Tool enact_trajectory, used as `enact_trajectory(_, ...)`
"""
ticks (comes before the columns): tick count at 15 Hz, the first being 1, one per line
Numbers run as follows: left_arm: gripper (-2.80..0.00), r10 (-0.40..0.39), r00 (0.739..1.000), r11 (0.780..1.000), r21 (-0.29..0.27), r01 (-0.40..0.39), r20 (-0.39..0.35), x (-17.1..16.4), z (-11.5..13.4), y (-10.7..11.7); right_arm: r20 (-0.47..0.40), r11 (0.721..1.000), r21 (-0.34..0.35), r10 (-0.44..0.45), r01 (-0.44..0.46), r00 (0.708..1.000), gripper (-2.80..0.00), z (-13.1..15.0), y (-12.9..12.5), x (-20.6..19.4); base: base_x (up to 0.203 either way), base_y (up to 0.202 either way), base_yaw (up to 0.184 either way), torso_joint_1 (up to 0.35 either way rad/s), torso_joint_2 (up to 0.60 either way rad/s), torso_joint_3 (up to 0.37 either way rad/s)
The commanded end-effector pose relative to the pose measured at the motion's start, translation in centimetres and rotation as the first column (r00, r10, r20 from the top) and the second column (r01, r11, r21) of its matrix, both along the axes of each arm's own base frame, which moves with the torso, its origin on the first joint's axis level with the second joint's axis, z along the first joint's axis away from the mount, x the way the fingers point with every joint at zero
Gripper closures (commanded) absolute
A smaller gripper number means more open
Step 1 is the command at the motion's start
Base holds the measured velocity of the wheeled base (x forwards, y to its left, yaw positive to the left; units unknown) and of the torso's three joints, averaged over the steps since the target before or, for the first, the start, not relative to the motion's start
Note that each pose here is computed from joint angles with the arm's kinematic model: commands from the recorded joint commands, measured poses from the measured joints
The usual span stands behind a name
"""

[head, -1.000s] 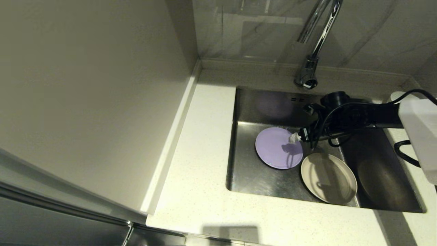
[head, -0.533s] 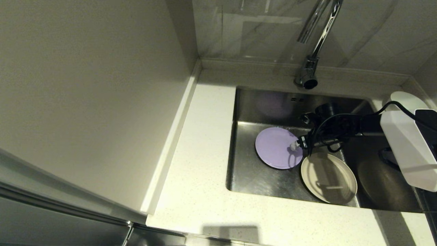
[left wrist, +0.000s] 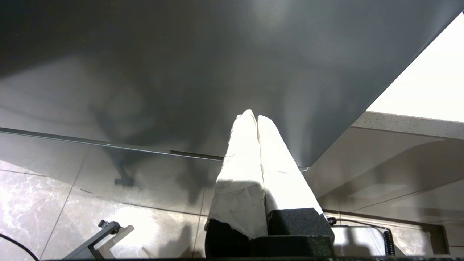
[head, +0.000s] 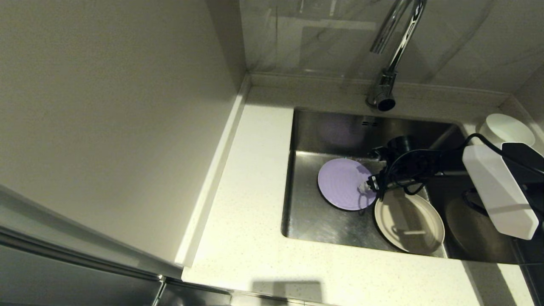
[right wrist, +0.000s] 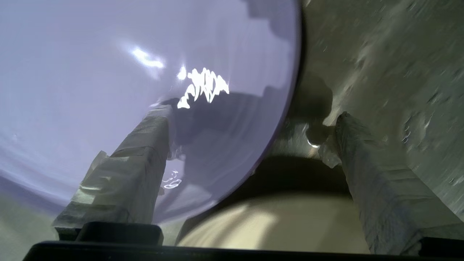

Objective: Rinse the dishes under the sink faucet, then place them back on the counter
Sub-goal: Put a plate back to the table from the sink

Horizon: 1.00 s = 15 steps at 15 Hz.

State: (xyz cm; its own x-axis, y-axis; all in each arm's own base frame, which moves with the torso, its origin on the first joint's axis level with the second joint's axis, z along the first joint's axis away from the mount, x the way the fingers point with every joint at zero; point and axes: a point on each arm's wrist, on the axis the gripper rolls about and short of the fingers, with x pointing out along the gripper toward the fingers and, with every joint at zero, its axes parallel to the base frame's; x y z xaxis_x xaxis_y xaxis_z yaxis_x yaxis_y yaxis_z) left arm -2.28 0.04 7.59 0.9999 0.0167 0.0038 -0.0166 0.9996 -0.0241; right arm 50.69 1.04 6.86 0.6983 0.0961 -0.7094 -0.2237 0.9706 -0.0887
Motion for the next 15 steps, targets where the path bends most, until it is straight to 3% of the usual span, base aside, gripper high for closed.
enact_trajectory(1,0.00,0.000,1.000,1.000,-0.001,0.000,0.002,0.0,0.0,0.0,-0.006,1.000,-0.009,0.000,0.000,1.000,-2.80,-0.6,0.0,0.1,0.000,0.000,0.000,0.000,0.00,0.000)
enact_trajectory(2,0.00,0.000,1.000,1.000,-0.001,0.000,0.002,0.0,0.0,0.0,-0.007,1.000,-0.007,0.000,0.000,1.000,0.00,-0.6,0.0,0.1,0.000,0.000,0.000,0.000,0.00,0.000)
enact_trajectory(10,0.00,0.000,1.000,1.000,-0.001,0.000,0.002,0.0,0.0,0.0,0.009,1.000,0.004,0.001,-0.001,1.000,0.00,-0.1,-0.1,0.1,0.000,0.000,0.000,0.000,0.00,0.000)
enact_trajectory(15,0.00,0.000,1.000,1.000,-0.001,0.000,0.002,0.0,0.0,0.0,0.132,0.999,-0.003,-0.046,0.047,0.990,0.00,1.7,-1.7,0.7,0.000,0.000,0.000,0.000,0.00,0.000)
